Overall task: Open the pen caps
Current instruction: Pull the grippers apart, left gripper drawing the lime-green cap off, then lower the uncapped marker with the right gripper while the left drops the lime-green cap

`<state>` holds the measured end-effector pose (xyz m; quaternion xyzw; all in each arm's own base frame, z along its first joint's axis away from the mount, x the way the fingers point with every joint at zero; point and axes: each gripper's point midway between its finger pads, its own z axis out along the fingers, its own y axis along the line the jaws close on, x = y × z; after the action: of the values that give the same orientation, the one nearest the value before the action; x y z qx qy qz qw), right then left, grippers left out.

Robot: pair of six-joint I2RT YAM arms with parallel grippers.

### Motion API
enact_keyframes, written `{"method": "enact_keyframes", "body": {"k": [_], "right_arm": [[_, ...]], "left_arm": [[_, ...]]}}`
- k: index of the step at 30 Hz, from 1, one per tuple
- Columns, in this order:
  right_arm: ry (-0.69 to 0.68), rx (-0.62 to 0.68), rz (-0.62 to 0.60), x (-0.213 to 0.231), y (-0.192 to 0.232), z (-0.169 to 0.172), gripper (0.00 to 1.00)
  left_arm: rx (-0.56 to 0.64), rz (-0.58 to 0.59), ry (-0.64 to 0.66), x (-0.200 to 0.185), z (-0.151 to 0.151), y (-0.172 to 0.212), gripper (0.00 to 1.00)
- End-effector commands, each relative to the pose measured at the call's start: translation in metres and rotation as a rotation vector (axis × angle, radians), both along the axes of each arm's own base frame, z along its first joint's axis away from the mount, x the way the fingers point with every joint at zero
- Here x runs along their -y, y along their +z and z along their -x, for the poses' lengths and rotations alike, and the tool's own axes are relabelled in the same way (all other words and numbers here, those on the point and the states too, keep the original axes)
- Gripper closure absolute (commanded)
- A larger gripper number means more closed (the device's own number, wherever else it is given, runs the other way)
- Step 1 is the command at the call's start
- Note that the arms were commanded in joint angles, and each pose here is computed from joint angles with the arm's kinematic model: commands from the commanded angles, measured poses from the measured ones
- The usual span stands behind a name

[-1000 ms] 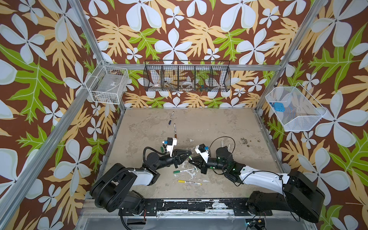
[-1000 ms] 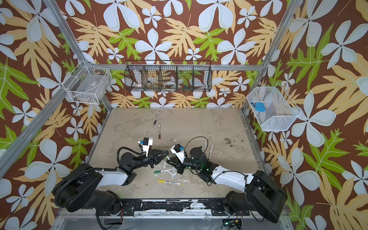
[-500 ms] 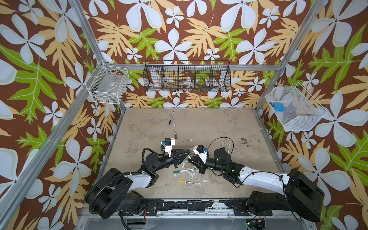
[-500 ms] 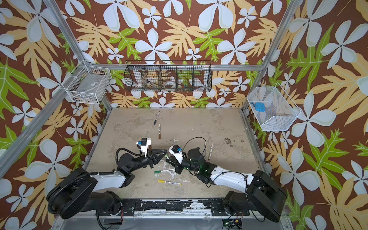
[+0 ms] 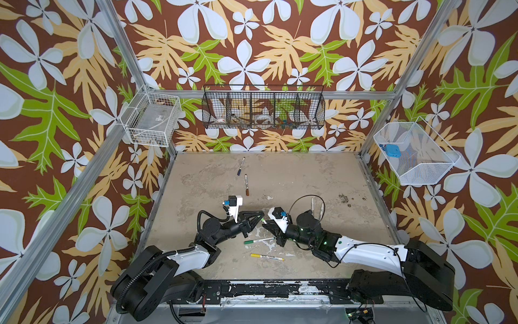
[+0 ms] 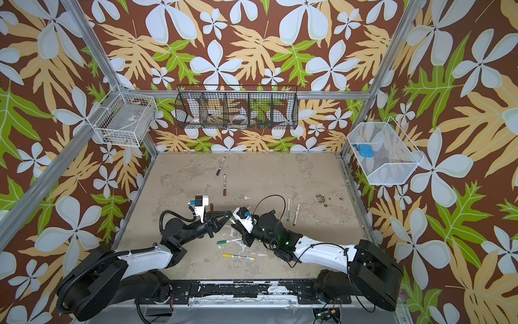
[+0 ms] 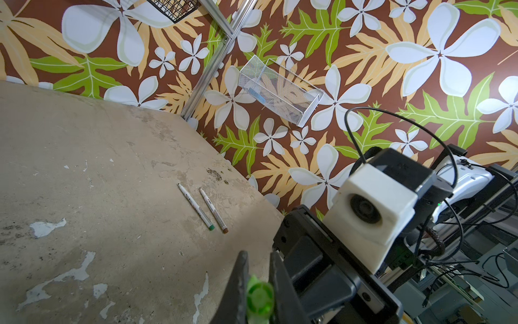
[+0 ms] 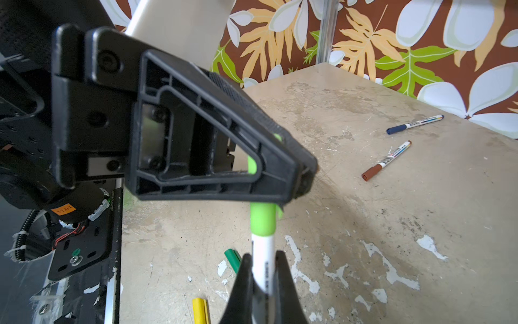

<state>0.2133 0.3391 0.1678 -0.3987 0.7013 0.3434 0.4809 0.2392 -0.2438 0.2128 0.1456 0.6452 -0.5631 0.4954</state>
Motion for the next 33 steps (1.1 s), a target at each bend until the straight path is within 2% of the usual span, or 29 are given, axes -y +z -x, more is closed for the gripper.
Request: {"method": "enact_keyframes", "body": {"k": [1,5,13,17,24,29,33], "right_arm": [[0.114,-0.127,-0.052,-0.002,-0.004,0.014,1.0],[0.13,-0.166,-0.074,0.003,-0.006,0.011,1.0],[0.095,-0.152,-0.043,0.005,-0.011,0.002,1.0],[0.028,-0.128,-0.04,0.013,-0.008,-0.005,1.0],[-0.335,-0.099,0.067,0.052,-0.02,-0.054,1.0],[-0.609,-0.043,0.142,0.094,-0.024,-0.082,1.0],[-0.846,-0.051,0.195,0.14,-0.031,-0.101,1.0]], "left_arm": [[0.038,0.027,0.162,-0.022,-0.022,0.009,1.0],[0.049,0.034,0.172,-0.026,-0.021,0.012,1.0],[0.048,0.032,0.188,-0.029,-0.023,0.012,1.0],[0.002,-0.024,0.284,-0.038,-0.038,0.001,1.0],[-0.188,-0.21,0.688,-0.095,-0.077,-0.043,1.0],[-0.312,-0.344,0.897,-0.128,-0.091,-0.068,1.0],[-0.41,-0.48,1.064,-0.157,-0.099,-0.094,1.0]]}}
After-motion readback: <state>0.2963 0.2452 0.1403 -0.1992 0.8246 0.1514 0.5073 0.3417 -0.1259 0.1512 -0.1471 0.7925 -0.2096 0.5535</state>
